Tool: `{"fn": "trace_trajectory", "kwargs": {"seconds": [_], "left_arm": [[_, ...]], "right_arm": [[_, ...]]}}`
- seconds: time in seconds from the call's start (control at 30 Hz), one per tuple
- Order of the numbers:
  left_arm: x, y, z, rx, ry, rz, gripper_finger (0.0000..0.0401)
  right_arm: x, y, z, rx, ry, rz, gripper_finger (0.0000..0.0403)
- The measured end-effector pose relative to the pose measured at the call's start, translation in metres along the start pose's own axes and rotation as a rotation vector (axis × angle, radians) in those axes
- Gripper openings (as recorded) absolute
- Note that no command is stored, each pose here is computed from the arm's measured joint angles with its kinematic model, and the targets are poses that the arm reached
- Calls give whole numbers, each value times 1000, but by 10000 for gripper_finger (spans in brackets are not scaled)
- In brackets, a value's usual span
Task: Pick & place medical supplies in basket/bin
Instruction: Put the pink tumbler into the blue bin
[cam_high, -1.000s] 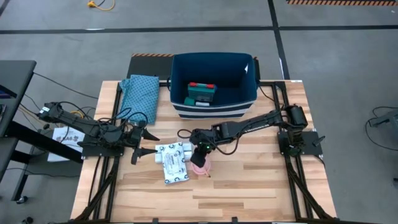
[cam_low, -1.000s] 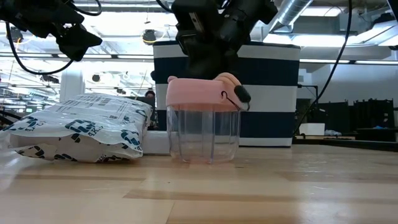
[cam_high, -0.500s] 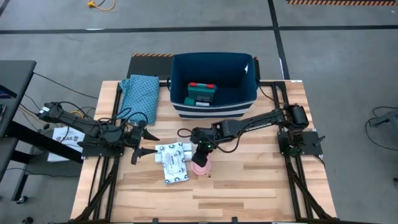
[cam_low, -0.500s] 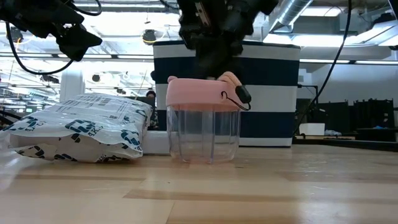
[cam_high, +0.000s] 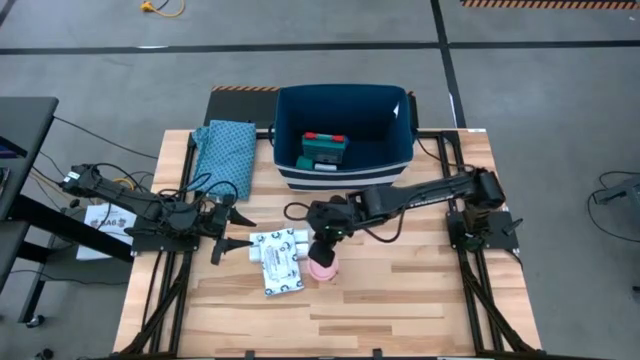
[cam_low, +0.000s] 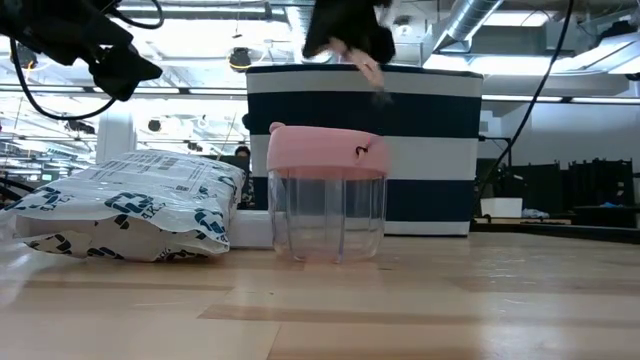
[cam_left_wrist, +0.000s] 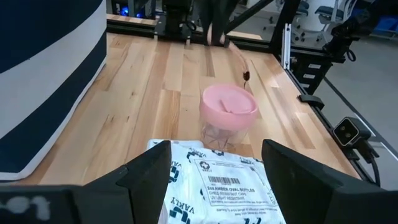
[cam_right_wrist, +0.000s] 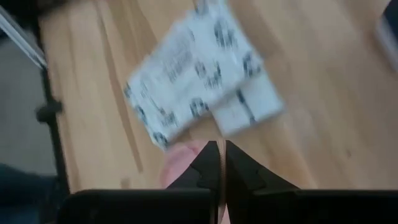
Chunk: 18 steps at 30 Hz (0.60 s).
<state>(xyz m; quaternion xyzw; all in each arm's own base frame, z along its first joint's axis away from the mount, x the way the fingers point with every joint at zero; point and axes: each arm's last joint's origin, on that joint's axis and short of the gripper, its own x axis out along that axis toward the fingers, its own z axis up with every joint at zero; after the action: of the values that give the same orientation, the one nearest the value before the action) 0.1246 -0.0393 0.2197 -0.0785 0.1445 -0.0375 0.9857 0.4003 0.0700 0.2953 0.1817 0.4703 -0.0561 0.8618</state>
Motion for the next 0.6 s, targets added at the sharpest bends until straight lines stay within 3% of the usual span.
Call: {"fn": "trace_trajectory", "kwargs": {"seconds": [0.6], "left_arm": [[0,0,0,-1,-4,-1,241]], "right_arm": [[-69,45,6,-84,-162,-173,0]]}}
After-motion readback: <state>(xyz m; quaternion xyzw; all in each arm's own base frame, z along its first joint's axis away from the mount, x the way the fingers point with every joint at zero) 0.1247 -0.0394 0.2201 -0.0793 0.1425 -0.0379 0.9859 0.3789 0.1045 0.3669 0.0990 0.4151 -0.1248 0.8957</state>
